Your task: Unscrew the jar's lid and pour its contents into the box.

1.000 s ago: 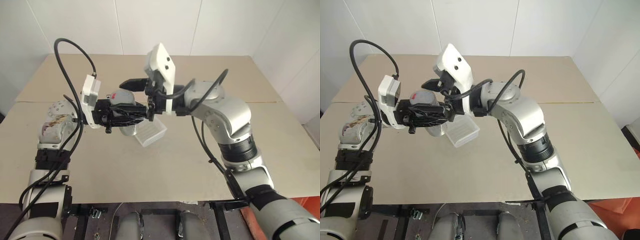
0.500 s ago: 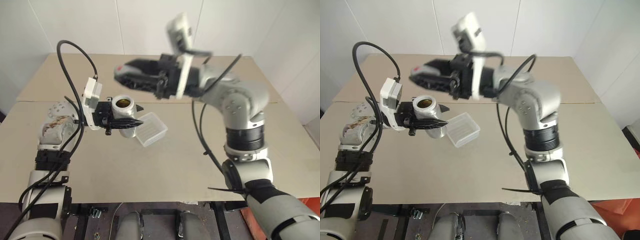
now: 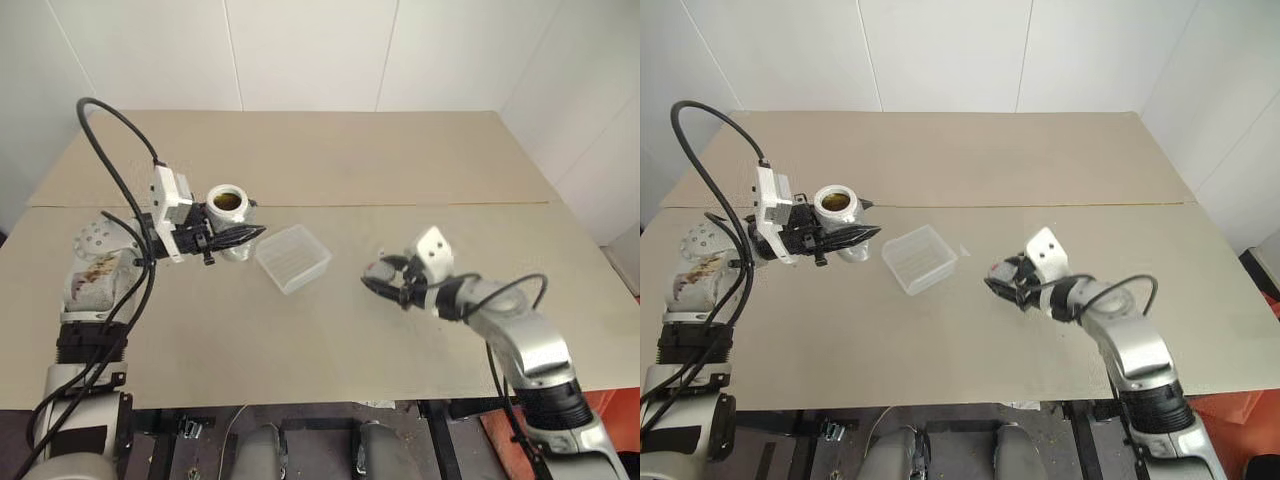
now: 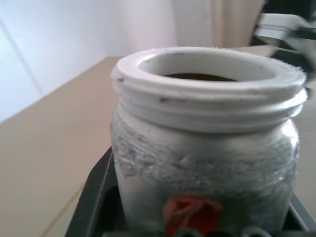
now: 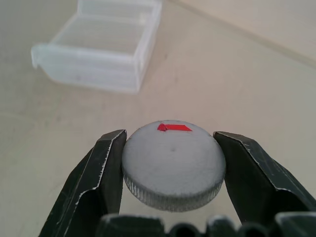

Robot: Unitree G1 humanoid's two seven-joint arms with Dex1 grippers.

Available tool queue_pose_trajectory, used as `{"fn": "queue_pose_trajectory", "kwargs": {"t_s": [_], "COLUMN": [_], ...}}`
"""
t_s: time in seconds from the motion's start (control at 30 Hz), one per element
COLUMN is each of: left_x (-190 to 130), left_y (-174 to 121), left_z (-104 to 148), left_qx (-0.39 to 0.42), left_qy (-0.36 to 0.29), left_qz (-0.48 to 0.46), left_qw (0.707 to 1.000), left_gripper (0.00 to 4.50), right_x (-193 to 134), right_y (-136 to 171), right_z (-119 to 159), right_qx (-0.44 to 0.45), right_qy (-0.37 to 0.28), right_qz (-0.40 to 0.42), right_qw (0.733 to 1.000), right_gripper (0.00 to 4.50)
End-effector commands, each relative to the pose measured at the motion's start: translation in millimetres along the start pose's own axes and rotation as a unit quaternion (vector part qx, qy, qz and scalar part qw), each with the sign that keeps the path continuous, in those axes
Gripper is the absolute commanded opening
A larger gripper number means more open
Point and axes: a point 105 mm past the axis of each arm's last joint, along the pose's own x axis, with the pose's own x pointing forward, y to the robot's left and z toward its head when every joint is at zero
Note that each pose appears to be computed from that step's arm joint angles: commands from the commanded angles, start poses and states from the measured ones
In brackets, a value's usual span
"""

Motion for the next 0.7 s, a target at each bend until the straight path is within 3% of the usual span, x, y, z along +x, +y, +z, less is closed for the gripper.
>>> {"fn": "queue_pose_trajectory", "kwargs": {"t_s": [0.03, 0.07, 0.17, 0.23, 0.3, 0.4, 0.5, 0.6, 0.7], "left_x": [12.4, 15.3, 22.7, 31.3, 41.3, 57.6, 74.2, 85.5, 96.1], "left_y": [5.1, 5.6, 10.8, 21.3, 24.9, 22.7, 22.5, 22.4, 23.0], "left_z": [8.9, 7.4, 5.6, 0.1, -3.7, -2.3, -2.8, -1.8, -3.3], "left_qx": [0.051, 0.068, 0.146, 0.285, 0.457, 0.621, 0.784, 0.853, 0.892], "left_qy": [-0.005, 0.003, 0.025, 0.081, 0.119, 0.099, 0.057, 0.012, -0.008], "left_qz": [0.03, 0.036, 0.057, 0.092, 0.096, 0.077, 0.033, 0.006, -0.009], "left_qw": [0.998, 0.997, 0.987, 0.951, 0.876, 0.774, 0.617, 0.522, 0.452], "left_gripper": [1.94, 1.94, 1.94, 1.94, 1.94, 1.94, 1.94, 1.94, 1.94], "right_x": [-3.6, -6.4, -19.0, -29.1, -33.8, -35.6, -34.8, -33.1, -32.8], "right_y": [-5.9, -7.0, -6.8, -1.2, 8.4, 25.7, 36.2, 36.7, 35.8], "right_z": [8.4, 12.0, 34.4, 58.8, 78.9, 97.1, 108.2, 115.0, 125.1], "right_qx": [-0.022, -0.027, -0.026, -0.017, -0.01, 0.012, -0.004, -0.021, -0.02], "right_qy": [-0.011, -0.01, -0.019, -0.034, -0.03, -0.009, 0.008, 0.013, -0.001], "right_qz": [0.002, 0.009, 0.045, 0.086, 0.129, 0.206, 0.253, 0.264, 0.272], "right_qw": [1.0, 1.0, 0.998, 0.996, 0.991, 0.978, 0.967, 0.964, 0.962], "right_gripper": [4.3, 4.48, 4.48, 4.48, 4.48, 4.48, 4.48, 4.48, 4.48]}}
